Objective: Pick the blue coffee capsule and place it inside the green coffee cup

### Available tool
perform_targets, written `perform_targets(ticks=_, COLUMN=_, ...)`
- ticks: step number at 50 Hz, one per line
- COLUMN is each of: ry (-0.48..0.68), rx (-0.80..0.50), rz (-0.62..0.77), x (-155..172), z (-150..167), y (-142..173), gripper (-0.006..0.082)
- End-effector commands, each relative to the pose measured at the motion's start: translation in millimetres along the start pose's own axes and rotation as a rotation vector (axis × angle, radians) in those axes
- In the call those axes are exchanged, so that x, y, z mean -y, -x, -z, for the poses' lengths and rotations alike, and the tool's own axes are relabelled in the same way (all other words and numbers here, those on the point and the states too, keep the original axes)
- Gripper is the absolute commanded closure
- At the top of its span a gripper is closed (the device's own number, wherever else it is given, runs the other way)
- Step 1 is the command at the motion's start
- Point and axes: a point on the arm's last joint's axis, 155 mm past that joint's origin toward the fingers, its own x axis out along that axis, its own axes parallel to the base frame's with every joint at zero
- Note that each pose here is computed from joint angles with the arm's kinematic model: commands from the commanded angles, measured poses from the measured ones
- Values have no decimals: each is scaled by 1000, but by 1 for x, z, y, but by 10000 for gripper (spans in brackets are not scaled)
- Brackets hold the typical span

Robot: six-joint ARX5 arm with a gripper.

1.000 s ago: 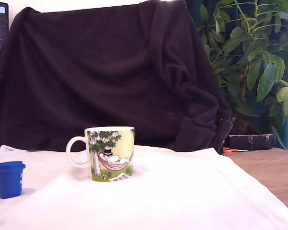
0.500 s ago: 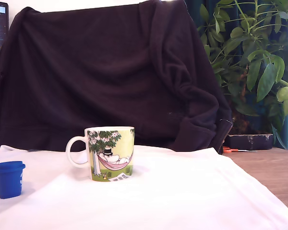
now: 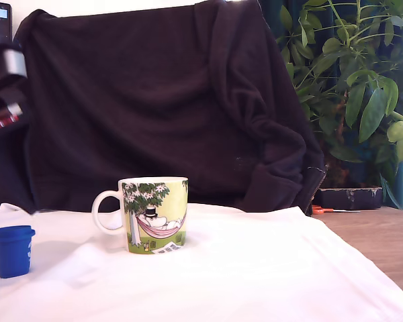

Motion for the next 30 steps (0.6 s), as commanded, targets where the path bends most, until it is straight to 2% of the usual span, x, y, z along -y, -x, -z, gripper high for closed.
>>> perform_targets(ticks=1, ry=-14, rx=-10, rz=-15, x=-1, z=2, y=-6, gripper=115)
perform_targets(ticks=21, ry=-13, rx=-101, rz=-29, x=-5, z=17, y=-29, gripper=140)
perform_targets(ticks=25, ry=-16, rx=-96, rz=-28, x=-5, z=16, y=-30, gripper=221)
perform_targets(ticks=30, ry=-15, rx=-98, rz=-20, x=-3, z=17, y=-30, gripper=471)
